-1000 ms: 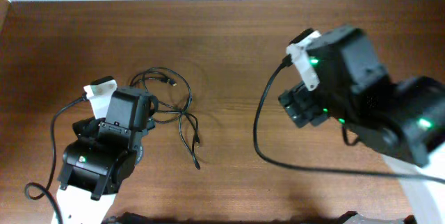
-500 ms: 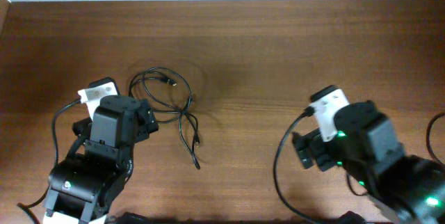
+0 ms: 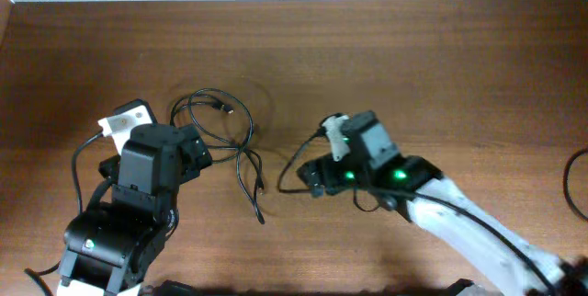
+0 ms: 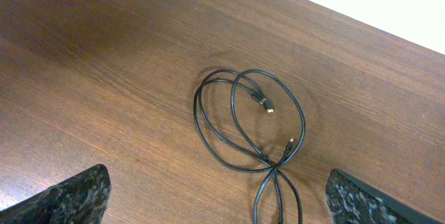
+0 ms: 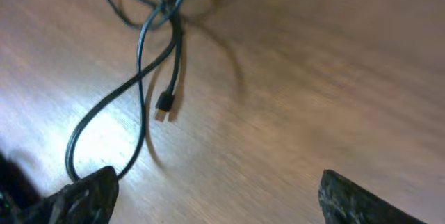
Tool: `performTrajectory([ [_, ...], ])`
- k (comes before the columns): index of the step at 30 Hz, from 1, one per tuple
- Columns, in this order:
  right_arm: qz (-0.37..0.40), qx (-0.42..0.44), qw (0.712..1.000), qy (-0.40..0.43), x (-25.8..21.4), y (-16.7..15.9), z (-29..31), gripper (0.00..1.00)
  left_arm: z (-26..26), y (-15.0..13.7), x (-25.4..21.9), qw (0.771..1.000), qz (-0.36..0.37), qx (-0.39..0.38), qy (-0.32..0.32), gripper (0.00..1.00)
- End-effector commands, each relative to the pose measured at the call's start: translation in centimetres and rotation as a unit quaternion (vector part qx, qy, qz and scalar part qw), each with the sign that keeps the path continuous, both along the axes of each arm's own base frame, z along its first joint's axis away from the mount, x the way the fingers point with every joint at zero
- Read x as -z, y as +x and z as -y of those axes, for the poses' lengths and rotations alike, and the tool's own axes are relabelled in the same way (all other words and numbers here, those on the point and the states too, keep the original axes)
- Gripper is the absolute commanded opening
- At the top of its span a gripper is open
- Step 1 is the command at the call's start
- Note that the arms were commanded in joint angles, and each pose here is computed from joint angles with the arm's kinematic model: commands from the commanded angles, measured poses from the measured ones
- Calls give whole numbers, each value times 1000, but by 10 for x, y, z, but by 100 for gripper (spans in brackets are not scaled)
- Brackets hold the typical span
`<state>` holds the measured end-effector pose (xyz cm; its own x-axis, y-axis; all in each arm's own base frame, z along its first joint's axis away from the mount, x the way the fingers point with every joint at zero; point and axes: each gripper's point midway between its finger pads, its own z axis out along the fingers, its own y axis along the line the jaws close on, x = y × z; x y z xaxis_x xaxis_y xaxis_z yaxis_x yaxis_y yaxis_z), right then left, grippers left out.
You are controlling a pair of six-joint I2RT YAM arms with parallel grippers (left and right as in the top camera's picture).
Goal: Untangle cables
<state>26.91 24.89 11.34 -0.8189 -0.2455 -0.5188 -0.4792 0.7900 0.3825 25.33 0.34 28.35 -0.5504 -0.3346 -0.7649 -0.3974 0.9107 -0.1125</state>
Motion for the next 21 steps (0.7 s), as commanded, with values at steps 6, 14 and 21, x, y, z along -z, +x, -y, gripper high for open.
performTrajectory([
  [6, -61, 5, 995, 80, 30, -14, -81, 73, -1, 2, -8, 1000, 17, -6, -9, 99],
  [14, -50, 155, 981, 101, 23, -2, -91, 68, 6, 5, -11, 999, 24, 7, -25, 99],
  [21, -57, 163, 979, 106, 23, -3, -92, 63, 9, 7, -17, 999, 35, 11, -31, 99],
])
